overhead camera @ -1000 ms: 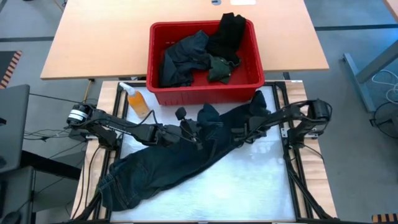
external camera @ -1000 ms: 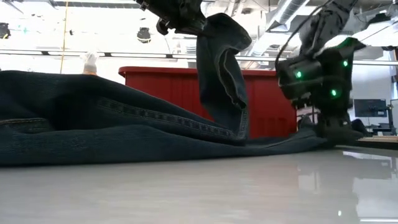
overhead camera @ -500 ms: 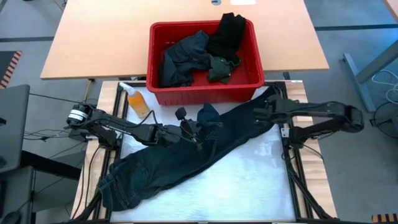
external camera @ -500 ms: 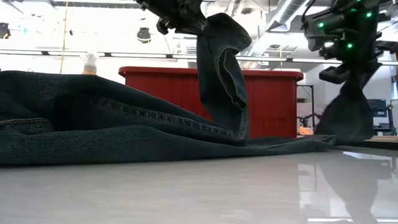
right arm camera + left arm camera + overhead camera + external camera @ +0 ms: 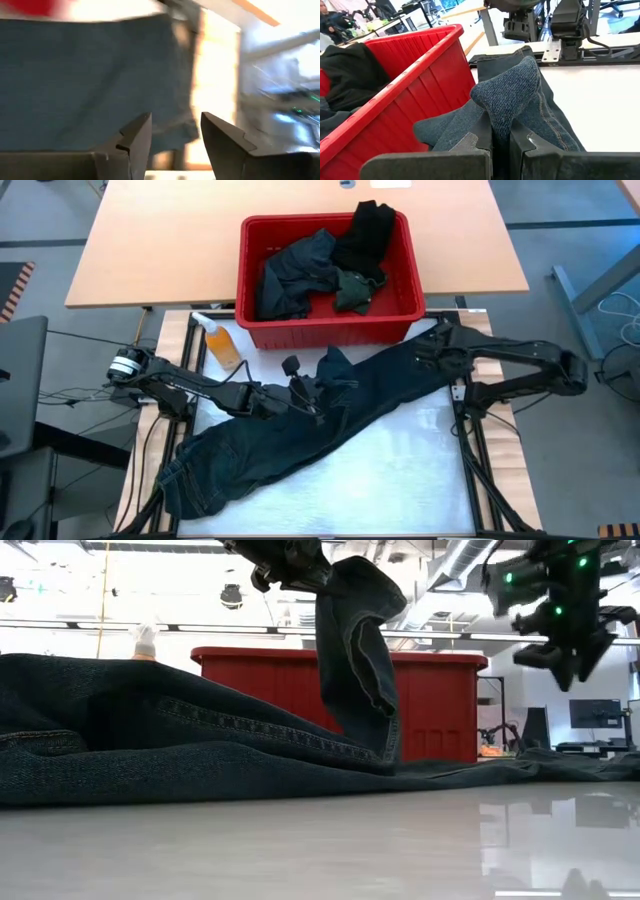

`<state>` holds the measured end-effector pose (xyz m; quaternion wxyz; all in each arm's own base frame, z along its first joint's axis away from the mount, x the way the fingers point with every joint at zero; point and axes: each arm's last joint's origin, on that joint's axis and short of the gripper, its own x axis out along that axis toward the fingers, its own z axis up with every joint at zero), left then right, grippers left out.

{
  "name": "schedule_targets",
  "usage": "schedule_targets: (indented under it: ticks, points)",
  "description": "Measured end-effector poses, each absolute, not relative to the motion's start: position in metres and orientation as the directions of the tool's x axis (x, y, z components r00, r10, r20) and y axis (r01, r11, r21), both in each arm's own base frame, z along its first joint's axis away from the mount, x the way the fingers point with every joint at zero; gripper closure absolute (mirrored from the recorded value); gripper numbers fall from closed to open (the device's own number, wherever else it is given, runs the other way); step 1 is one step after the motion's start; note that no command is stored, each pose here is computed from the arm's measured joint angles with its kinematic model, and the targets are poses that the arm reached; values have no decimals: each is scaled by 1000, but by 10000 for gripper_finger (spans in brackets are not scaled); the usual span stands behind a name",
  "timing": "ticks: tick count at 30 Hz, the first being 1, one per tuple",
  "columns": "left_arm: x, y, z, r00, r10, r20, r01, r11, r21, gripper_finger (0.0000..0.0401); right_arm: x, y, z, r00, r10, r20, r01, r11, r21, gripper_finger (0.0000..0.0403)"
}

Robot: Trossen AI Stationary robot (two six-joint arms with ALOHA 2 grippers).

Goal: Fold Laundry from Bin
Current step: Fold the dark blue jeans

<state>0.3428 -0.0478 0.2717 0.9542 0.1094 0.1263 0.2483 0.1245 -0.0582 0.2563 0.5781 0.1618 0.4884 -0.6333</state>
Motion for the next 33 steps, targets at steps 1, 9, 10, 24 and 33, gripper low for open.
schedule_targets:
  ticks: [1, 9, 10, 24, 33]
  points:
    - [343, -48, 272, 845, 501, -186, -446, 853, 270, 401, 128, -53, 258, -218, -587, -780, 902, 185, -391, 201]
    - [343, -45, 272, 841, 508, -185, -454, 850, 267, 401, 160, 16, 293, 578, -546, -607, 767, 617, 176, 210]
    - [344, -43, 272, 842, 508, -183, -457, 850, 263, 401, 166, 26, 298, 671, -506, -542, 697, 680, 229, 211]
    - [345, -44, 274, 867, 467, -174, -430, 878, 211, 401, 231, 73, 301, 901, -357, -247, 339, 934, -115, 210]
    - [345, -44, 274, 877, 447, -178, -414, 889, 195, 401, 246, 53, 305, 908, -319, -270, 285, 945, -158, 210]
